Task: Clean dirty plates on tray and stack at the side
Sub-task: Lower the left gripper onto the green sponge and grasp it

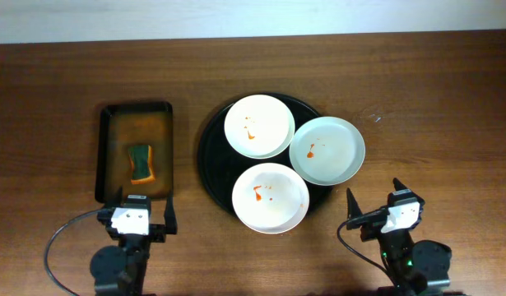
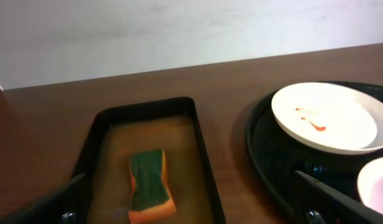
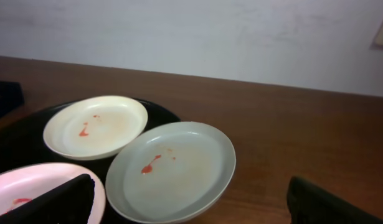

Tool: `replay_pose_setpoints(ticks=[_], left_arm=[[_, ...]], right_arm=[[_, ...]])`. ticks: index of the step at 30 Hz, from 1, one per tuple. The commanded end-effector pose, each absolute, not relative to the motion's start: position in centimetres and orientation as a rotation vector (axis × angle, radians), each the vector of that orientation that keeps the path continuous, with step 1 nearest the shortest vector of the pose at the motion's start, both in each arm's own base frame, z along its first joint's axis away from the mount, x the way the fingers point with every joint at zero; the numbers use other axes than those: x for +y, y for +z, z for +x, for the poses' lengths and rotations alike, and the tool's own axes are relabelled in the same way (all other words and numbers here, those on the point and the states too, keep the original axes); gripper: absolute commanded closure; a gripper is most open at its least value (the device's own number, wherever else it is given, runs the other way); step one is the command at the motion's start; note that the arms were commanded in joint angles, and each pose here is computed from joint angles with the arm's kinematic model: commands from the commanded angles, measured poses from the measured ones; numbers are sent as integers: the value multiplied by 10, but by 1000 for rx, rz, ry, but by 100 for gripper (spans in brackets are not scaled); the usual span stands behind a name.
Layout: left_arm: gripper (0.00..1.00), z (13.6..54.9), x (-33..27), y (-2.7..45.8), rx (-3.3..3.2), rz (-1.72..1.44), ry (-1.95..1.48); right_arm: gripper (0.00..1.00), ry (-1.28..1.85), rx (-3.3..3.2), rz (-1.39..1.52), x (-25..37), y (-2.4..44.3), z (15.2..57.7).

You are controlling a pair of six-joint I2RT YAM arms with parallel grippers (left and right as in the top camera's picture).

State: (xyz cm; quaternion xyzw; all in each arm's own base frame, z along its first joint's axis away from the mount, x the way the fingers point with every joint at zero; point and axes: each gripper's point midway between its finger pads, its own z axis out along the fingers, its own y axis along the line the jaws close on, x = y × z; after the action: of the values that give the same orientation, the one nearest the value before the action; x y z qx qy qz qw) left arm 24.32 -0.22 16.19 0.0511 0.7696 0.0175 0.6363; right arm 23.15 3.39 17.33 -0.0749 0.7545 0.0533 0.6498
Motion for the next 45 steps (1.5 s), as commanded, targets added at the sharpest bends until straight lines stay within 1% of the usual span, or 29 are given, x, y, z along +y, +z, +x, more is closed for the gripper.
replay_pose_setpoints(ticks=[1,4,7,17,20,25,28,32,33,34,36,40,41,43,45], left_arm=[[1,247,-1,184,1784,115,51],[1,253,0,193,1824,116,46],[1,263,-5,206,1879,136,11],[1,270,-26,207,2151,203,-159],[1,269,-26,204,2198,199,-168],[1,269,-29,205,2196,209,-187],[1,274,-31,214,2148,220,-197],[1,296,-25,230,2126,141,-193],[2,306,-20,233,2141,127,-167],[5,318,-13,234,2166,105,-132],[10,342,-2,227,2239,67,-74],[11,366,18,197,2392,-1,-59],[16,368,25,184,2440,-28,-65],[18,367,33,167,2496,-62,-65],[21,359,43,137,2607,-112,-73]], right_arm=[[1,135,1727,-137,33,189,230],[1,138,1806,-137,33,189,234],[1,144,1927,-137,34,196,249],[1,176,2289,-160,41,213,299],[1,269,2344,-192,54,203,299],[1,276,2349,-194,55,202,299],[1,277,2348,-195,55,202,299],[1,276,2355,-194,54,201,298],[1,276,2355,-194,54,201,298],[1,276,2355,-194,54,201,298],[1,276,2356,-194,54,201,298],[1,272,2359,-192,54,200,298],[1,272,2359,-192,54,200,298],[1,272,2359,-192,54,200,298],[1,272,2359,-192,54,200,298]])
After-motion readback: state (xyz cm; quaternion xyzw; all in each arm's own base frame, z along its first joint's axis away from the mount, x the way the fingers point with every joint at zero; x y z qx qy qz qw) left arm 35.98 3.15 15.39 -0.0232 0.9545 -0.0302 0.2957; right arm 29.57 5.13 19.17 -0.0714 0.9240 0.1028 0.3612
